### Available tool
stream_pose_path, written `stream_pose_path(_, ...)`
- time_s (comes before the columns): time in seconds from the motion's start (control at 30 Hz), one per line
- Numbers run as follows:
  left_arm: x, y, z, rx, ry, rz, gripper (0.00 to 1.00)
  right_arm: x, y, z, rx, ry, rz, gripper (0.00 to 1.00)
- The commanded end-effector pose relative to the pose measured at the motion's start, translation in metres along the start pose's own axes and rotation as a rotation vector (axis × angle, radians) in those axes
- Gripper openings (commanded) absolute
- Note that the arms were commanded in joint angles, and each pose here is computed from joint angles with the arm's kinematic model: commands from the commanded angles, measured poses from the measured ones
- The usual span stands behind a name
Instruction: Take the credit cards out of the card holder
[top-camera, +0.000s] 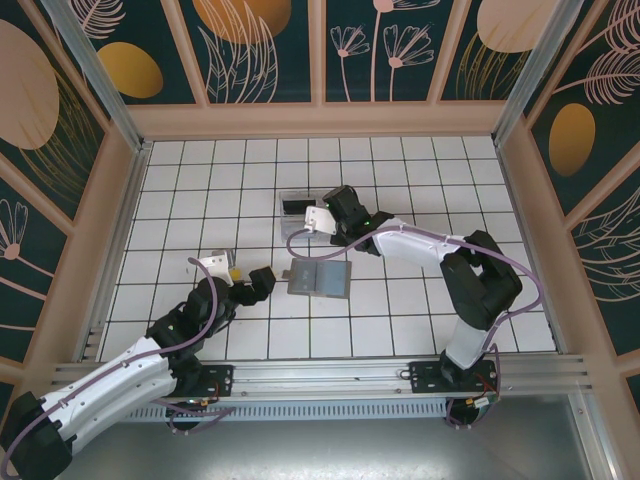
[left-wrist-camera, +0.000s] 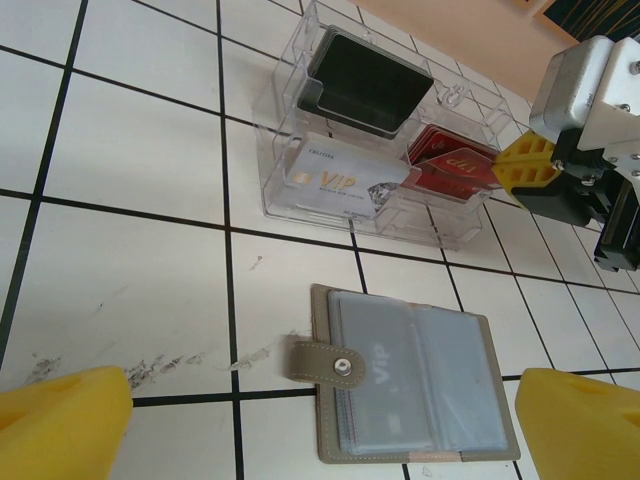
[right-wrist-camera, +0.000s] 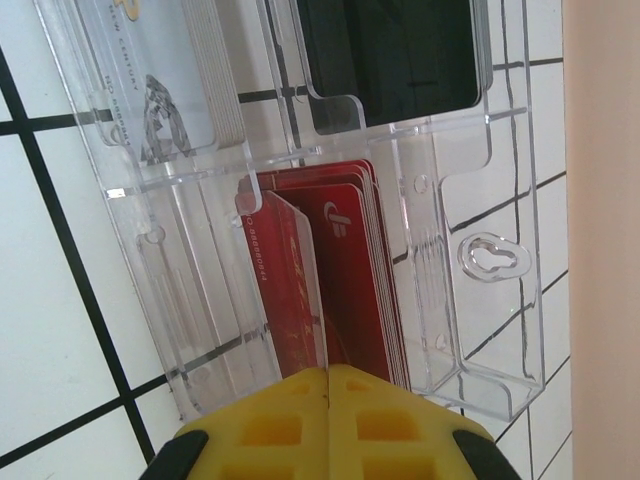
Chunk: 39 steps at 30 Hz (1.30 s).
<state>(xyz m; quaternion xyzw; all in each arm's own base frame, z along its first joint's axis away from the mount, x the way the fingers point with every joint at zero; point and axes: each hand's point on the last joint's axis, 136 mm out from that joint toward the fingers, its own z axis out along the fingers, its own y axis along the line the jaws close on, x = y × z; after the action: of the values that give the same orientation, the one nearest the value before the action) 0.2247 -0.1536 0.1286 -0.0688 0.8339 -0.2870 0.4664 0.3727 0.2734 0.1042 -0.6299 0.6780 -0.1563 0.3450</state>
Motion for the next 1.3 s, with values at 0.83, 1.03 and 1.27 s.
stream_pose_path(0.83, -0.002, 0.005, -0.001, -0.019, -0.013, 0.023, 0.99, 0.003, -0.044, 0.01, 0.135, 0.009, 0.177, 0.35)
stream_pose_path(1.03, -0.001, 0.004, -0.001, -0.016, -0.008, 0.023, 0.99, 0.001, -0.049, 0.002, 0.149, -0.007, 0.217, 0.43)
stream_pose_path(1.27, -0.001, 0.002, 0.0, -0.012, 0.001, 0.013, 0.99, -0.001, -0.066, -0.022, 0.192, -0.051, 0.387, 0.43)
